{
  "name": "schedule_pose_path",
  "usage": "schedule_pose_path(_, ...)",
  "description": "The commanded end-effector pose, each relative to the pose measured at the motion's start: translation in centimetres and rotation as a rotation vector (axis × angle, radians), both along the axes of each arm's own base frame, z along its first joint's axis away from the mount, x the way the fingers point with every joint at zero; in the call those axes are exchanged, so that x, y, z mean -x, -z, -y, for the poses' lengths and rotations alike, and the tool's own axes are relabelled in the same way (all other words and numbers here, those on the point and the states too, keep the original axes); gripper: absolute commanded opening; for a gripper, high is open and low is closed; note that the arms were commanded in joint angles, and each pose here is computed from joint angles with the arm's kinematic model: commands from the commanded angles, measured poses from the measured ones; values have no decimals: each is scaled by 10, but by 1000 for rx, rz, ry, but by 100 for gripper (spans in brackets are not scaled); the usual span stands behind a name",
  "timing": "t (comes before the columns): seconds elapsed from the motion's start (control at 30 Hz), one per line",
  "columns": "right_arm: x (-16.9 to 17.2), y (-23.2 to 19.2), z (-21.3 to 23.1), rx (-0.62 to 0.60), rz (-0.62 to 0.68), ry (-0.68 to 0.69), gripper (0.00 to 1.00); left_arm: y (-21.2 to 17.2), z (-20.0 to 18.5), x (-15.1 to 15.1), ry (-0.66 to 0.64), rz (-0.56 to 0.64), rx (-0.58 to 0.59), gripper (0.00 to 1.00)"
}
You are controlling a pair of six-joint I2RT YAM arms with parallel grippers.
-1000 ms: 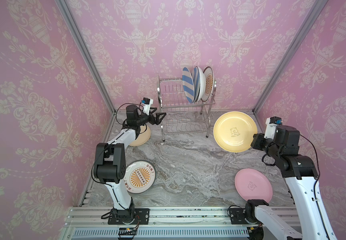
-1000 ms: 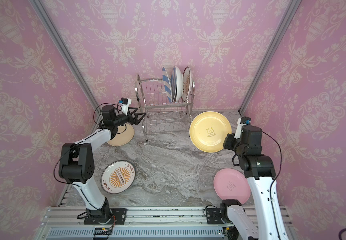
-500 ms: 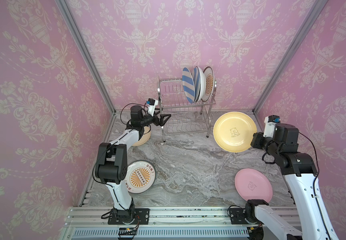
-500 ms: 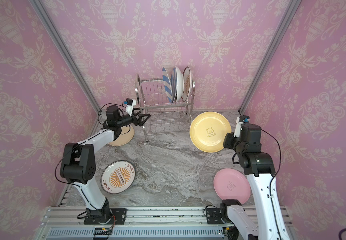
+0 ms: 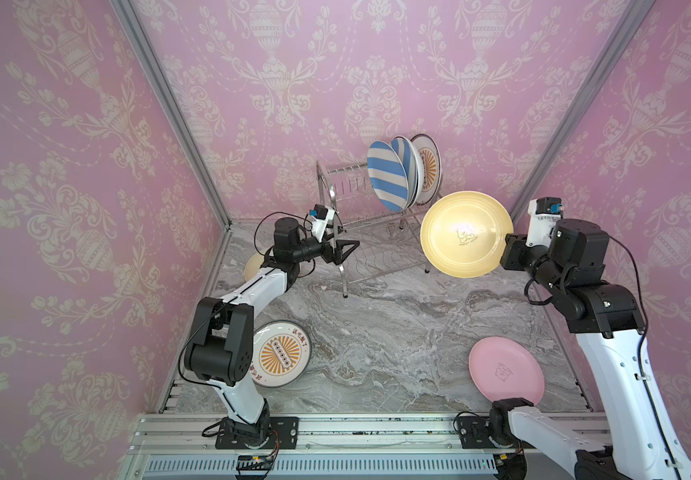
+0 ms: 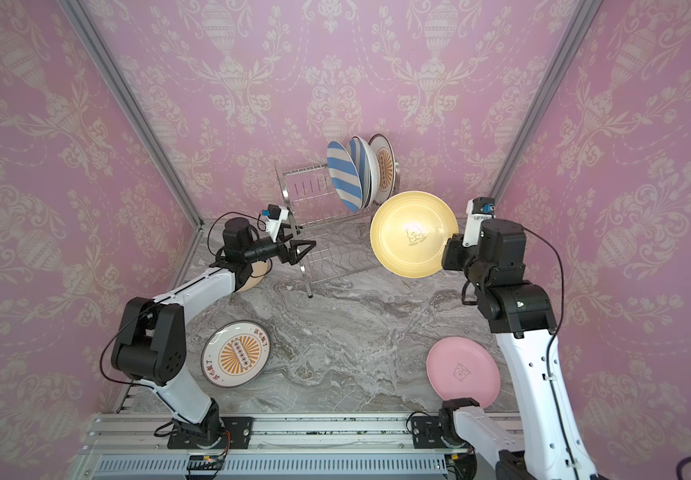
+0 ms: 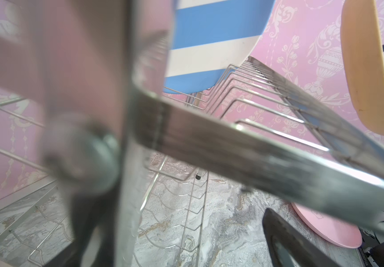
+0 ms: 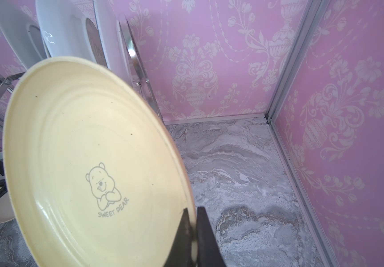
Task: Load the plates into the dish rack
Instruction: 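Lift the yellow bear plate with the right gripper and carry it toward the rack, then lower the yellow bear plate into the rack slot beside the striped plates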
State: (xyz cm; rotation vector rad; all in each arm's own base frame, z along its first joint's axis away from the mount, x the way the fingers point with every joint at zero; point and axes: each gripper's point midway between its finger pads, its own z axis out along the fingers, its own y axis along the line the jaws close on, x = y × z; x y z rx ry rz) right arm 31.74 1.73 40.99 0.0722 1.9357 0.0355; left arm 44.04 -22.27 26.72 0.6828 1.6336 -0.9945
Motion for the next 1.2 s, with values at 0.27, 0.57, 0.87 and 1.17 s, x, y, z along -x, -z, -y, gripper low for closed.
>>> schedule_pose_path(0.27, -26, -112, -59, 151, 332, -52, 0, 5, -24, 26, -111, -56, -52, 99)
schedule_pose_path(0.57, -67, -148, -139, 370, 486, 21, 0, 8, -52, 33, -253, -107, -27, 99)
schedule_pose_path(0.87, -109, -143, -168, 465, 508, 194, 0, -7, -55, 63, -252, -118, 76, 99)
schedule_pose_path(1.17, -137, -134, -188, 586, 500, 294, 0, -8, -57, 77, -251, -126, 98, 99)
